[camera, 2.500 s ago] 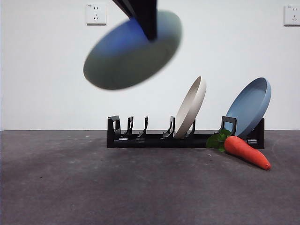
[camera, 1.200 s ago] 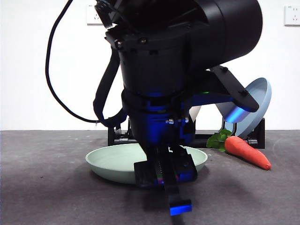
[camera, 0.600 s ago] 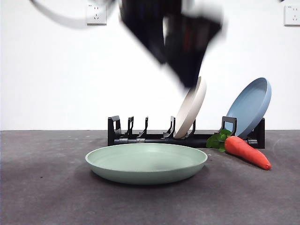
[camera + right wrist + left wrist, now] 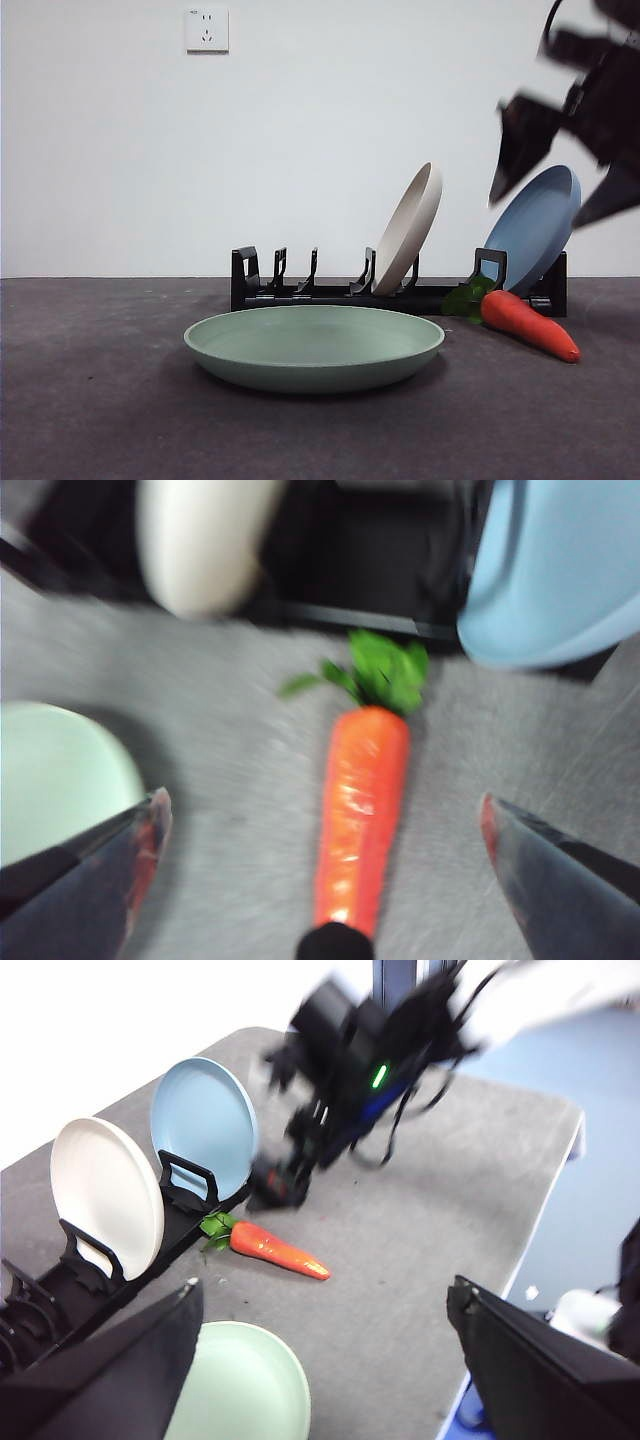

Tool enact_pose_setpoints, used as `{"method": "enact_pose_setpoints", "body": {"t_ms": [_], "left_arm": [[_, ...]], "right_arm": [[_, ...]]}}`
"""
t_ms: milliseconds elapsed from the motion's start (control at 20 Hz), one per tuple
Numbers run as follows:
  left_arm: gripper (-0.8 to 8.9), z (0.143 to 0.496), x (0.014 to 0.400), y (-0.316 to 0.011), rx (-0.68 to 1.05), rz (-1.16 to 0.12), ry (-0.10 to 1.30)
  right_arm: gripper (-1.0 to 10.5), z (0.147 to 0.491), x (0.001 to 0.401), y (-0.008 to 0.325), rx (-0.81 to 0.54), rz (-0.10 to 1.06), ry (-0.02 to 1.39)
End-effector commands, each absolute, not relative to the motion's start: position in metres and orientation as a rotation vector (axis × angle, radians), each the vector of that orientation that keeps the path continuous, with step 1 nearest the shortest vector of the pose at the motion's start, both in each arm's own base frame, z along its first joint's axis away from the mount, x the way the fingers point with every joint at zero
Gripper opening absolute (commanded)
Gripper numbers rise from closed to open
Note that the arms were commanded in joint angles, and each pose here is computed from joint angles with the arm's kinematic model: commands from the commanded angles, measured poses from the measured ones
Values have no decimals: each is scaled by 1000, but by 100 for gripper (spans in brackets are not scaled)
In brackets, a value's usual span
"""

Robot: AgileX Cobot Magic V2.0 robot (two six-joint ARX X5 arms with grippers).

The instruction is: Take the green plate from the plate rack,put the plate on the table,take the carrot from the table,put the carrot in the plate

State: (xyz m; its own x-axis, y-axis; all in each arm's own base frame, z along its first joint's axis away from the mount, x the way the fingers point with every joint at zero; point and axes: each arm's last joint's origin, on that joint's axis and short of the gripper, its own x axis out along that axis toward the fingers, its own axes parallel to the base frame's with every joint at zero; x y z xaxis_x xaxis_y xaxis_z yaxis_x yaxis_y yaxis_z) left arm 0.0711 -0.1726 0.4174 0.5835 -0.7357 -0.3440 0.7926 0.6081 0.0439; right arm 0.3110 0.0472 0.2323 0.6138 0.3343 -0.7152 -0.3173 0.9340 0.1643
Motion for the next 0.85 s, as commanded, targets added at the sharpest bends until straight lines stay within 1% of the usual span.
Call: {"method": "enact_pose_setpoints", "body": {"t_ms": [50,150,250,350,600,650,700,850], "left_arm": [[413,419,68,-166,146,-896,327],[413,419,67,-163,140,-894,331],[413,419,67,-163,146,-893,337],[413,418,67,-163,146,-893,340],[413,418,67,-163,145,-891,340],[413,418,67,-163,146,-890,340],[412,418,67,-163,147,-889,341],[413,417,67,-162,159,-883,352]], "right_arm": [[621,213,324,54,-39,365,841],[608,200,332,60,-59,373,836],[524,191,338,65,-67,376,829],[528,183,342,68,-91,347,830],[530,160,349,69,-103,324,881],[498,158,349,69,-104,321,885],[410,157,350,70,-103,322,880],[218,158,351,70,-95,323,872]]}}
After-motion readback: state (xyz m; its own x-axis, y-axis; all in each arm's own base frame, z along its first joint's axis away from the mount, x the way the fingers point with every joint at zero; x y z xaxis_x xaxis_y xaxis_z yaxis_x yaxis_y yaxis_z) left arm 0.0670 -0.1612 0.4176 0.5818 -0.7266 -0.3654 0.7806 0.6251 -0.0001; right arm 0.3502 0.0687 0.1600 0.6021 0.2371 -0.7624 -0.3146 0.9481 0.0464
